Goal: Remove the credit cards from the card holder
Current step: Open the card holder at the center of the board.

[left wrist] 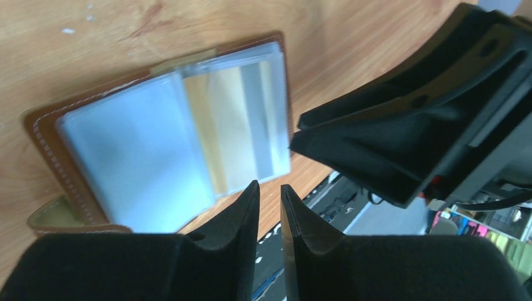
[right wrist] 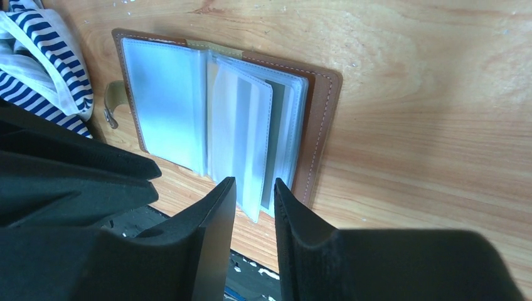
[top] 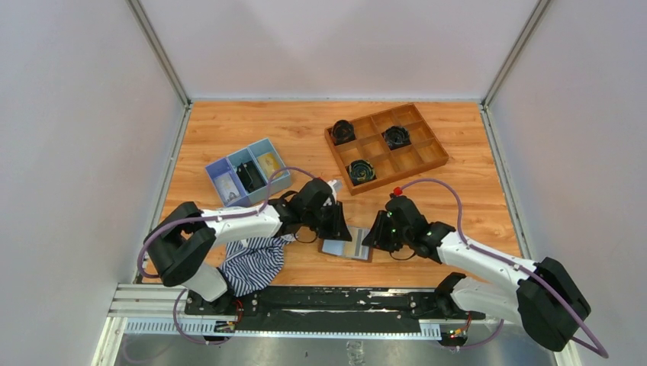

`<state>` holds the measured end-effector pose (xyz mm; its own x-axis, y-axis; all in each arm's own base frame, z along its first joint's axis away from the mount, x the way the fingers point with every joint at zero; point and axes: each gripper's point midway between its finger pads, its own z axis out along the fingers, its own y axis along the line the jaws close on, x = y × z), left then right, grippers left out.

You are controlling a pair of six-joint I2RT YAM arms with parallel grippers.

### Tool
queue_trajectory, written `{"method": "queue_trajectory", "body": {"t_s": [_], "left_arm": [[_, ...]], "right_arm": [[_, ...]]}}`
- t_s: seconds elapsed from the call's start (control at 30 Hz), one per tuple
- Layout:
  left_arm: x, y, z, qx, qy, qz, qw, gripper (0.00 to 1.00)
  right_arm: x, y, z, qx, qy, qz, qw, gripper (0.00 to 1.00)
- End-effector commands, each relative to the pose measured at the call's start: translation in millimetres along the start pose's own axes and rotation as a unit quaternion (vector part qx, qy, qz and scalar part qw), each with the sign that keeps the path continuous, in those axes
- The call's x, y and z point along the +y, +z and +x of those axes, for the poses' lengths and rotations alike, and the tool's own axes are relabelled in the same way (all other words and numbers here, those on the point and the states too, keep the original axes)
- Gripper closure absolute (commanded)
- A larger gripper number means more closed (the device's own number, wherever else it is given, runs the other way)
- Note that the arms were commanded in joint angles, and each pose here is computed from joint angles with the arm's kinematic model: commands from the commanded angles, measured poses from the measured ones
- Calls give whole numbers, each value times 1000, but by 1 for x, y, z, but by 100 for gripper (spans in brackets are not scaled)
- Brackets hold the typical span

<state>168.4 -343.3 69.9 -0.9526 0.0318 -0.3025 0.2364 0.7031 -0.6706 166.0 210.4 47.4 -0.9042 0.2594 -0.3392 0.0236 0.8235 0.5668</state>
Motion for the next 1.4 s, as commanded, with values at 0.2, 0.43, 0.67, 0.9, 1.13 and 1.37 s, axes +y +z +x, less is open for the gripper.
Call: {"method": "queue_trajectory", "body": {"t_s": [0.2,0.43,0.67,0.9,1.13,1.37], "left_arm": [[-15,19,-2,15,3,23,1000,77],[9,29,5,18,-11,-10,1000,81],[26,30,11,20,-21,-31,999,82],[30,28,11,15,-17,-36,999,82],[32,29,8,12,-19,-39,999,79],[36,28,8,9,-17,-44,999,70]], "right_arm": [[17,-1,-12,-9,7,-19,1000,75],[23,7,-9,13,5,-30,999,84],[-2,15,0,19,20,18,999,85],[-18,20,10,33,26,44,998,85],[-27,24,16,41,29,59,997,81],[-29,24,16,39,31,63,997,72]]}}
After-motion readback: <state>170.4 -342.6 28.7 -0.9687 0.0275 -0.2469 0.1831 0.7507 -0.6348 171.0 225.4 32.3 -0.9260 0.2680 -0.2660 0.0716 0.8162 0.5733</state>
